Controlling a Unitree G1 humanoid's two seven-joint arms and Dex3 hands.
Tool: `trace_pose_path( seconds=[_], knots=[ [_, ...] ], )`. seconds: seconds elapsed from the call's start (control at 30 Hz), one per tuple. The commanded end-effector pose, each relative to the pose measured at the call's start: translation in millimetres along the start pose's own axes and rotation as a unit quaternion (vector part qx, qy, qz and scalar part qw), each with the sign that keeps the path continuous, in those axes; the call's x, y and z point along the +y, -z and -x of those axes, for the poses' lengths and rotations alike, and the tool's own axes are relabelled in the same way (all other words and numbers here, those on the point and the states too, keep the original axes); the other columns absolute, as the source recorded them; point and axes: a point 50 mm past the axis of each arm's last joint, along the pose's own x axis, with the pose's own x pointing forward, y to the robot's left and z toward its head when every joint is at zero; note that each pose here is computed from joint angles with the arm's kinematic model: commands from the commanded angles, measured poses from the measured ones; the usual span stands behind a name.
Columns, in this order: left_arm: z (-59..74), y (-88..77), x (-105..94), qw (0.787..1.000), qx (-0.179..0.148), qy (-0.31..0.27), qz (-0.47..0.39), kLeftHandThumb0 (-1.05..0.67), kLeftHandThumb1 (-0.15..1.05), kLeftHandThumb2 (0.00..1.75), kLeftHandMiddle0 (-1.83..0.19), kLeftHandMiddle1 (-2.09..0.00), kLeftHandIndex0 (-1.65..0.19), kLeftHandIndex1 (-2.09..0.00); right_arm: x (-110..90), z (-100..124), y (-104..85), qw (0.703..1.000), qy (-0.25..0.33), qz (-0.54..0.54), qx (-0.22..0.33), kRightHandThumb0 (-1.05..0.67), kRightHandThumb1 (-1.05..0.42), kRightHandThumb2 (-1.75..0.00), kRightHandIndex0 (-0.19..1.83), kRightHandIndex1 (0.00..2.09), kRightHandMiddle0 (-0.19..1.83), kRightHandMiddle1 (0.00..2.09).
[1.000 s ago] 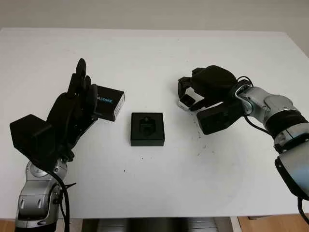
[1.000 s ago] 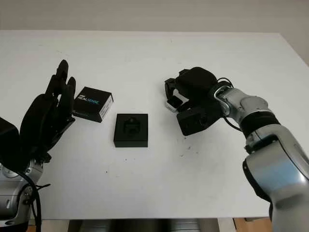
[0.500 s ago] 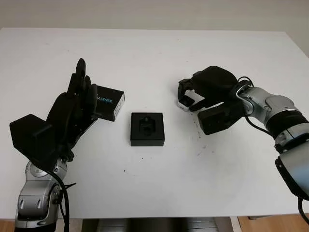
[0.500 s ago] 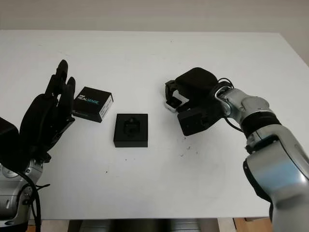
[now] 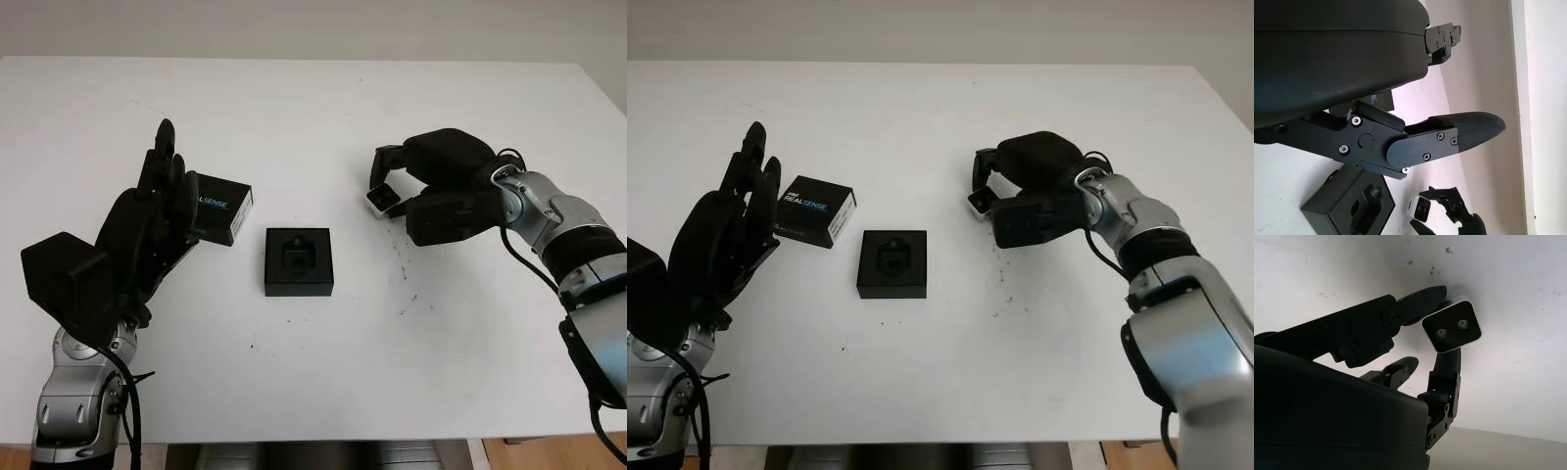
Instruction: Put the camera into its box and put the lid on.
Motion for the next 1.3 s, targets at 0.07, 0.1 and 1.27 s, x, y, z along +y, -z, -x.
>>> trace_pose_path(
  seconds=[0.07,0.1,1.27],
  knots=[
    [0.4,-3.0,-2.5,1.000,-0.003,0.004,-0.001,-0.75,1.05,0.64,0.19,0.00,0.19,0.00,-6.6,1.3,0.0,0.999,0.024,-0.030,0.000,-0.32,-1.05,-0.11,0.63,0.05,0.34,1.79],
    [0.4,-3.1,-2.8,1.000,-0.002,0.004,0.000,-0.75,1.05,0.64,0.19,0.00,0.19,0.00,-8.2,1.3,0.3,0.999,0.025,-0.035,0.003,-0.32,-1.05,-0.12,0.63,0.05,0.33,1.82],
    [3.5,0.2,-11.5,1.000,0.004,-0.001,0.014,-0.73,1.05,0.62,0.19,0.00,0.19,0.00,17.8,58.6,-74.4,0.940,0.103,-0.323,-0.048,-0.44,-1.05,-0.19,0.34,0.02,0.38,2.05]
  ],
)
